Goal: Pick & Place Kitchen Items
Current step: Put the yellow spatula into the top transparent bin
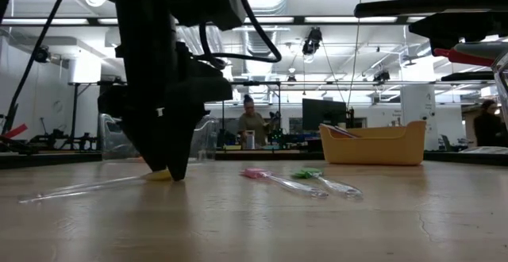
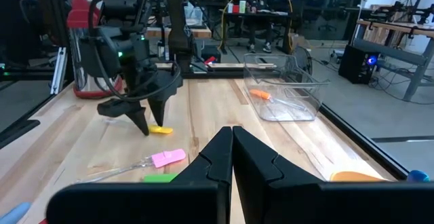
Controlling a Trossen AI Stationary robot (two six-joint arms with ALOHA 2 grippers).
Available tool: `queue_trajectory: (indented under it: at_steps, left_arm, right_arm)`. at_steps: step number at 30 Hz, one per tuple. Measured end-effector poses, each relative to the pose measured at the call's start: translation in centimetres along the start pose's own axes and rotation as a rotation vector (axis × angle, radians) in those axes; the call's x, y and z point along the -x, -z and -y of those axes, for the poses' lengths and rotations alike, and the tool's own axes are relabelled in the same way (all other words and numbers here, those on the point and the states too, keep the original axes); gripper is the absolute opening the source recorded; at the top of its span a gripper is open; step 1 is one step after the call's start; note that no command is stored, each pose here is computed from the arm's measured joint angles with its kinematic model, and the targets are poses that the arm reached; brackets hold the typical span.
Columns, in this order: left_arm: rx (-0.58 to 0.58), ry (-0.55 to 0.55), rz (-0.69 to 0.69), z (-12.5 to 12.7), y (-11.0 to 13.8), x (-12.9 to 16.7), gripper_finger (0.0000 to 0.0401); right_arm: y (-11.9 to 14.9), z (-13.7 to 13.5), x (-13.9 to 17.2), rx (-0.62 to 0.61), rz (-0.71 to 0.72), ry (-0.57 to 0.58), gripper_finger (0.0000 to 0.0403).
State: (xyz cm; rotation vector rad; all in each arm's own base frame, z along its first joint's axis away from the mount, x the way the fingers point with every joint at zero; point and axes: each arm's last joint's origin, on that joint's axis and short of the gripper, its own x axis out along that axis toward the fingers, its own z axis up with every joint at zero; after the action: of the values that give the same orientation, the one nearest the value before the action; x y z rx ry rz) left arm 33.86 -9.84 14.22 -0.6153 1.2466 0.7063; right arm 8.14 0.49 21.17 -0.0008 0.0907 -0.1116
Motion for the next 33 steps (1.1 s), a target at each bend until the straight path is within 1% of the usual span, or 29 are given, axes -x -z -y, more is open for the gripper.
queue_trajectory:
  at_steps: [6, 8, 9, 10, 12, 20, 25, 33]
  left_arm:
    - [-0.014, -0.002, -0.001, 0.0, 0.0, -0.1, 0.0078]
    - [-0.032, -0.008, -0.003, -0.1, 0.0, -0.1, 0.0066]
    - [-0.036, -0.007, -0.001, -0.1, 0.0, -0.1, 0.0046]
    - [-0.04, -0.007, 0.004, -0.1, 0.0, 0.0, 0.0036]
    - [-0.052, -0.006, 0.014, -0.1, 0.0, 0.3, 0.0027]
    - [-0.052, 0.005, 0.078, -0.7, -0.4, 2.1, 0.0023]
    - [-0.067, 0.0, 0.081, -0.7, -0.5, 2.2, 0.0003]
    - [-0.058, -0.014, 0.085, -0.9, -0.6, 2.1, 0.0001]
  right_arm:
    - [0.0, 0.0, 0.0, 0.0, 0.0, 0.0, 0.0009]
    - [0.0, 0.0, 0.0, 0.0, 0.0, -0.001, 0.0009]
    - [0.0, 0.0, 0.0, 0.0, 0.0, 0.0, 0.0009]
    - [0.0, 0.0, 0.0, 0.0, 0.0, 0.0, 0.0009]
    - [0.0, 0.0, 0.0, 0.0, 0.0, 0.0, 0.0009]
    - [0.0, 0.0, 0.0, 0.0, 0.001, 0.0, 0.0009]
    - [0.0, 0.0, 0.0, 0.0, 0.0, 0.0, 0.0009]
    - [0.0, 0.0, 0.0, 0.0, 0.0, 0.0, 0.0009]
